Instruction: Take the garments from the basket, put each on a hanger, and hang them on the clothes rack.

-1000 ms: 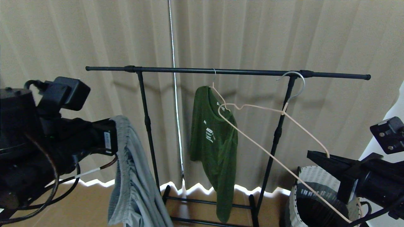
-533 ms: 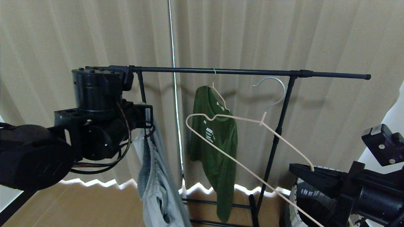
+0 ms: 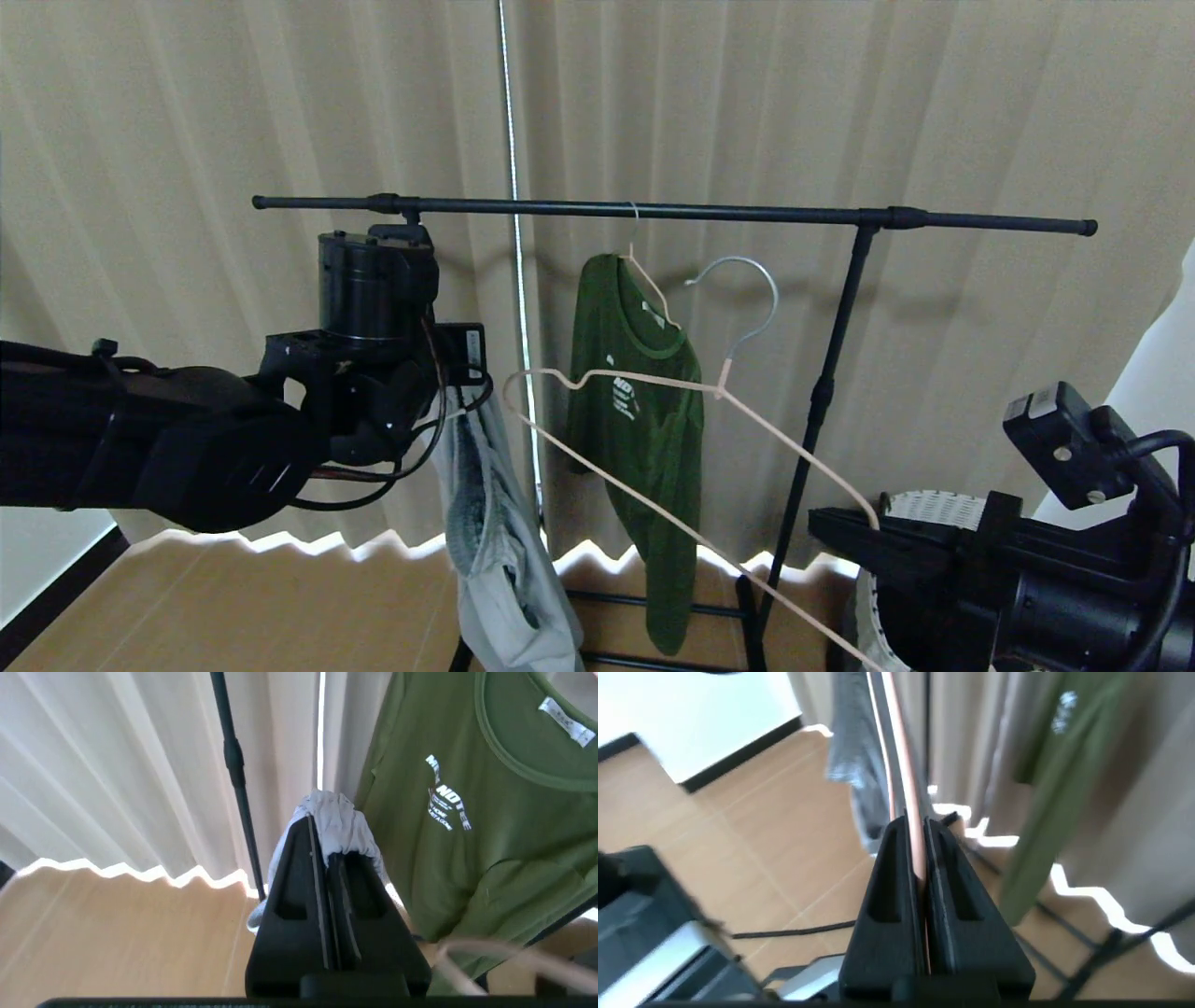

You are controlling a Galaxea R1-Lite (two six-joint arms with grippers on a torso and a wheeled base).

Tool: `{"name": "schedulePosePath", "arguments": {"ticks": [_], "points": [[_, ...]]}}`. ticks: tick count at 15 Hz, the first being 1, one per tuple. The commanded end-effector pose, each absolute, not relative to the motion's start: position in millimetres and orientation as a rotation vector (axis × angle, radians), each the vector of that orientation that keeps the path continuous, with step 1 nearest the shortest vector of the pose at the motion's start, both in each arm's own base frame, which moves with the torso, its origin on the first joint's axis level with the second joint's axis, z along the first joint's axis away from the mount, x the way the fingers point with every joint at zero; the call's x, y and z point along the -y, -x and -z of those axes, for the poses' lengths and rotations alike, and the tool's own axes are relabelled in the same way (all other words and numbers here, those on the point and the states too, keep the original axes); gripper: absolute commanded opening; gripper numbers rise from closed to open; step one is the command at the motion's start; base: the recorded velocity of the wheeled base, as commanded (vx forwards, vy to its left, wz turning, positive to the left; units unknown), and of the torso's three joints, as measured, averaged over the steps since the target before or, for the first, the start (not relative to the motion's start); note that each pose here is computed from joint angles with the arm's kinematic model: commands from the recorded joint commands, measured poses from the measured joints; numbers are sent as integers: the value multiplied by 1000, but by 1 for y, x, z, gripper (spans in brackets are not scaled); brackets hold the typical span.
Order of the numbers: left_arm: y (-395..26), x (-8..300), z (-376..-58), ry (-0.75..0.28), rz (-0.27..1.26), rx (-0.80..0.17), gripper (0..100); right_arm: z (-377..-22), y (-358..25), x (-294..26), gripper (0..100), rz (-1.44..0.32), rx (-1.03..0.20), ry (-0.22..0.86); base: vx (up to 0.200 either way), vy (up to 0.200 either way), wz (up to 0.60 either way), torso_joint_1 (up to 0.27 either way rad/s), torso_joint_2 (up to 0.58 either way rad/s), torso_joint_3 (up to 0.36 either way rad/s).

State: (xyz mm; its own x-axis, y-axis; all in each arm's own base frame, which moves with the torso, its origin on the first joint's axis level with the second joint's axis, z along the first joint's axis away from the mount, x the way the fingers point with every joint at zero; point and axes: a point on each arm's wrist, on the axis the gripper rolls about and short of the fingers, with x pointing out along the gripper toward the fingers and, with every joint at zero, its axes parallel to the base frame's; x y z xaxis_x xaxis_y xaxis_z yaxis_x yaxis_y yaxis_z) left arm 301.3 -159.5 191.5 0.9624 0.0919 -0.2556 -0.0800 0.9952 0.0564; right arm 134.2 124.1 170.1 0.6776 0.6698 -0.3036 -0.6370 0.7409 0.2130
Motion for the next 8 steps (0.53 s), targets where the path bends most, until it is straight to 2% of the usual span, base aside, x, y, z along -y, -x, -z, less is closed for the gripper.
{"name": "schedulePosePath", "arguments": {"ticks": [1, 3, 8], "points": [[-305, 162, -192, -36, -88, -256, 0, -169, -132, -133, 0, -772, -401, -97, 0, 0, 0, 0, 0, 0], [-305, 162, -196, -27, -88, -244, 0, -162, -141, -144, 0, -763, -448, -103, 0, 0, 0, 0, 0, 0], [-303, 162, -194, -29, -88, -249, 0, -160, -148, -151, 0, -749, -470, -119, 0, 0, 0, 0, 0, 0]]}}
